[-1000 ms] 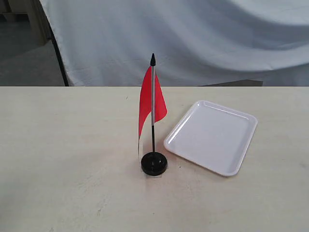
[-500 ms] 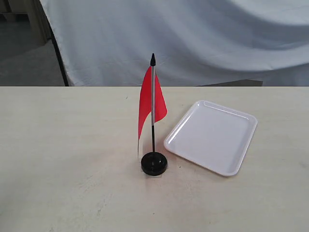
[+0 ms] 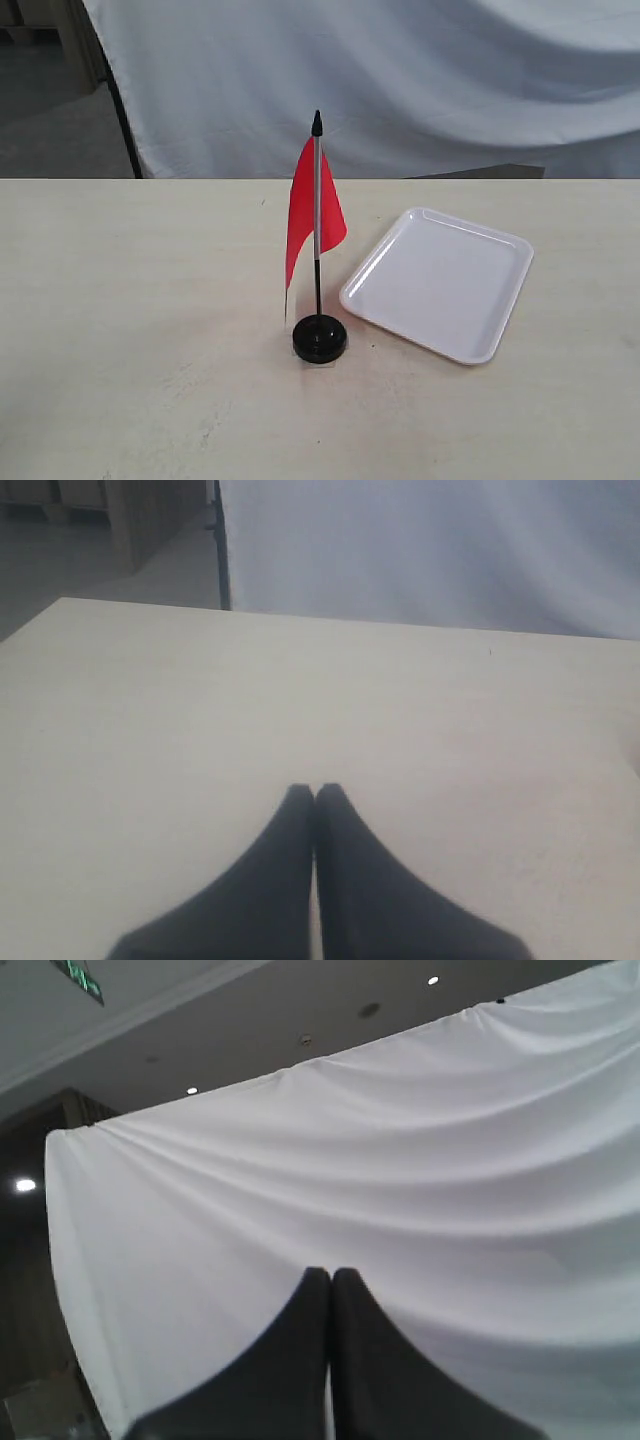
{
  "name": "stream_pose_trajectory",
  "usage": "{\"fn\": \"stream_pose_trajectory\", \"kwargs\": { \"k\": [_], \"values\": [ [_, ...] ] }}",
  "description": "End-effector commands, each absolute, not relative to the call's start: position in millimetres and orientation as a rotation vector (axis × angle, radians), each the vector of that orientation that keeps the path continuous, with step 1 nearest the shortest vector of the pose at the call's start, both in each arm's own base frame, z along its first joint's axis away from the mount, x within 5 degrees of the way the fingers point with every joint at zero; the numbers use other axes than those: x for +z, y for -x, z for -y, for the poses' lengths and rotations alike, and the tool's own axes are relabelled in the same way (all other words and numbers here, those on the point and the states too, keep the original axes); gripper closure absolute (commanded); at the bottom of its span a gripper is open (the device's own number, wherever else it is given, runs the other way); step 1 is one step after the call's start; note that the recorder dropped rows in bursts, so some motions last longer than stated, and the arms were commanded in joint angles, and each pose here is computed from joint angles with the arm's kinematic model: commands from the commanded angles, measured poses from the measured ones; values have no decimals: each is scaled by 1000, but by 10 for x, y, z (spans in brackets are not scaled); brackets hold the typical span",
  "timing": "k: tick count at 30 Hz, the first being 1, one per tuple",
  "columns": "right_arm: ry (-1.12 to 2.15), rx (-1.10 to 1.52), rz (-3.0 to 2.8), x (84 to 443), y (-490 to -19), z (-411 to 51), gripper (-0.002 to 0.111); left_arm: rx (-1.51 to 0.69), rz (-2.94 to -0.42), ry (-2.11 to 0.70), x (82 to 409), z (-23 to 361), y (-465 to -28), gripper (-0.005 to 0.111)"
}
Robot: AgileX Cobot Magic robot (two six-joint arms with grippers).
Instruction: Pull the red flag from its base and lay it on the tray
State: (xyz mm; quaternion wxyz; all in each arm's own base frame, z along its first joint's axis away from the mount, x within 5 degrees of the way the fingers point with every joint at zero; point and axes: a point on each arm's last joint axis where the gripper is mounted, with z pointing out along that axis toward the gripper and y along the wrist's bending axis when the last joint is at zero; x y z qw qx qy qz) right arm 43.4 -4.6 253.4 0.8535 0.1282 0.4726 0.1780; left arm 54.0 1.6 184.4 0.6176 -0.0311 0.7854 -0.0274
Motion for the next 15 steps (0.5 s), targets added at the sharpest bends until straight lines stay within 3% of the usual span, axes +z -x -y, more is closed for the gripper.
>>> {"fn": "stream_pose_trajectory", "kwargs": {
  "k": [1,7,15],
  "values": [
    [-259,434,-939,2571,-403,26,108,-64,-1807,65,1839,-14,-540,107],
    [-154,413,-955,2621,-543,-47,108,-64,-1807,65,1839,-14,-540,107],
    [91,425,-1228,2548,-1248,-268,108,-64,-1807,65,1839,-14,-540,107]
  ]
}}
